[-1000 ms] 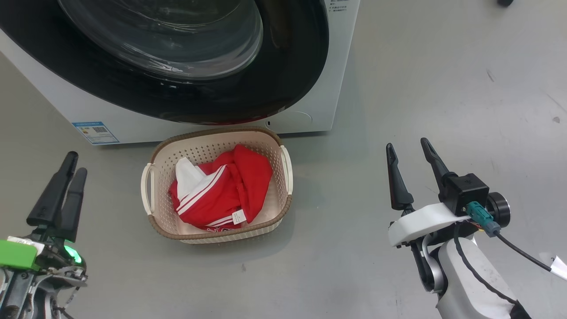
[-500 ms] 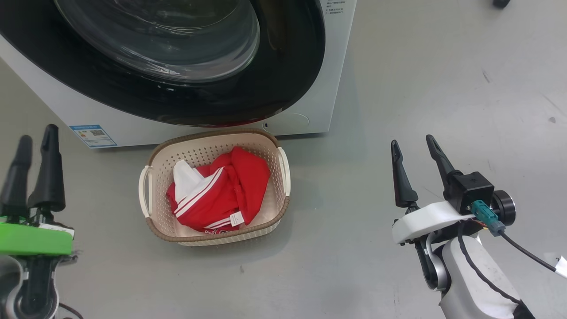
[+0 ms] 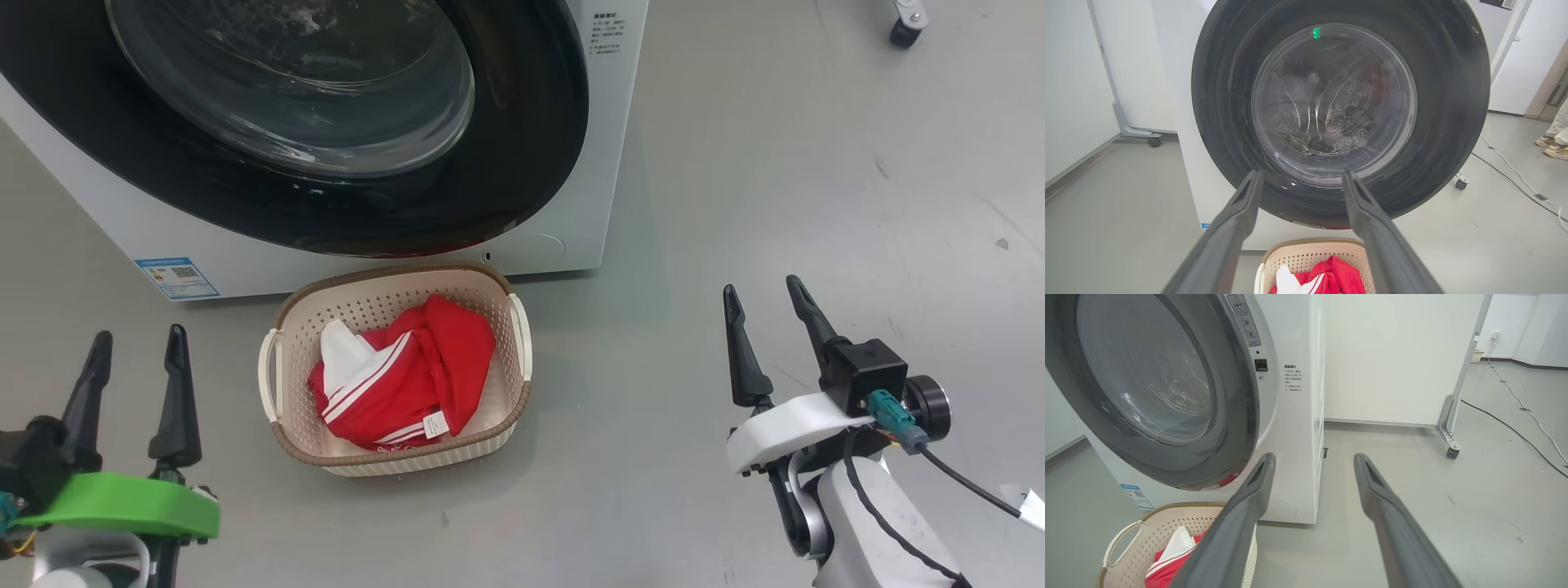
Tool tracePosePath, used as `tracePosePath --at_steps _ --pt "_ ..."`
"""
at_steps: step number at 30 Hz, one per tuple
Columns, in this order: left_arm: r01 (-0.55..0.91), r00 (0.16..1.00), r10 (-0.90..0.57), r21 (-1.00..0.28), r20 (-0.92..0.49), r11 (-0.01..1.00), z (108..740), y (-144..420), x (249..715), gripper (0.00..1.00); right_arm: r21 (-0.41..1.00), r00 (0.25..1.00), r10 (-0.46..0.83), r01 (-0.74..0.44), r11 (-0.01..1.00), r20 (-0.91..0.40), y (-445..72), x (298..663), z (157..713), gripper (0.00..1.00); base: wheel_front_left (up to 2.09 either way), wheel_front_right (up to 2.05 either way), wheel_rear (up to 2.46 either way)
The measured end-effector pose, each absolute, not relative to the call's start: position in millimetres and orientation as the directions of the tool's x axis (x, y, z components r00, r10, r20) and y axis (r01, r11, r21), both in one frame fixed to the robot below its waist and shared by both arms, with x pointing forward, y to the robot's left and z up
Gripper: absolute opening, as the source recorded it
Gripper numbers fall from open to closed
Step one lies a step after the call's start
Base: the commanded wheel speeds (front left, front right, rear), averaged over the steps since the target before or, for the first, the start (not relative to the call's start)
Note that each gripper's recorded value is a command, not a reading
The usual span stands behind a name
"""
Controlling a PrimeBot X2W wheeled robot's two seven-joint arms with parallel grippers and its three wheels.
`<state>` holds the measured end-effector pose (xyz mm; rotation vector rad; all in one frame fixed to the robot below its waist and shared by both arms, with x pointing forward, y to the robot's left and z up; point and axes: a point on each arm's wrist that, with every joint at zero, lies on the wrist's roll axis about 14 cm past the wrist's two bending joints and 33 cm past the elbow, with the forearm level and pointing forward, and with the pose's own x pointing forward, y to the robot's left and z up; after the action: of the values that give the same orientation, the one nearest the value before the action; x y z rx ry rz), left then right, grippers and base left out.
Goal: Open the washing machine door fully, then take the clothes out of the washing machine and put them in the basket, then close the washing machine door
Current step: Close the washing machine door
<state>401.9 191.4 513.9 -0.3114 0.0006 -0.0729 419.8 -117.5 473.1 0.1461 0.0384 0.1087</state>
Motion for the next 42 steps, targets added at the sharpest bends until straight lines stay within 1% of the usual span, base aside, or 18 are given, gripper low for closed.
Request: tracePosePath --at_steps 11,15,22,40,41,42 --pt "0.03 0.997 -0.047 -0.251 -0.061 0.968 489 179 380 1.0 0.147 0.993 0.106 -0.097 0.984 -0.051 -119 401 469 1.0 0.0 0.0 0.0" --pt "0.009 0.997 -0.029 -0.254 -0.076 0.967 484 180 377 1.0 0.148 0.993 0.105 -0.096 0.984 -0.047 -120 399 470 1.0 0.0 0.0 0.0" --pt "-0.003 0.997 -0.017 -0.262 -0.073 0.965 482 175 374 1.0 0.15 0.993 0.101 -0.091 0.985 -0.061 -121 394 466 1.0 0.0 0.0 0.0" --pt "-0.018 0.997 -0.003 -0.253 -0.08 0.967 477 174 373 1.0 0.155 0.993 0.099 -0.088 0.984 -0.061 -121 393 466 1.0 0.0 0.0 0.0" --pt "-0.018 0.997 -0.003 -0.252 -0.08 0.967 477 174 373 1.0 0.155 0.993 0.099 -0.088 0.984 -0.061 -121 393 466 0.91 0.0 0.0 0.0" --pt "-0.017 0.997 -0.003 -0.25 -0.081 0.968 477 174 373 1.0 0.155 0.993 0.099 -0.088 0.984 -0.061 -121 393 466 0.45 0.0 0.0 0.0"
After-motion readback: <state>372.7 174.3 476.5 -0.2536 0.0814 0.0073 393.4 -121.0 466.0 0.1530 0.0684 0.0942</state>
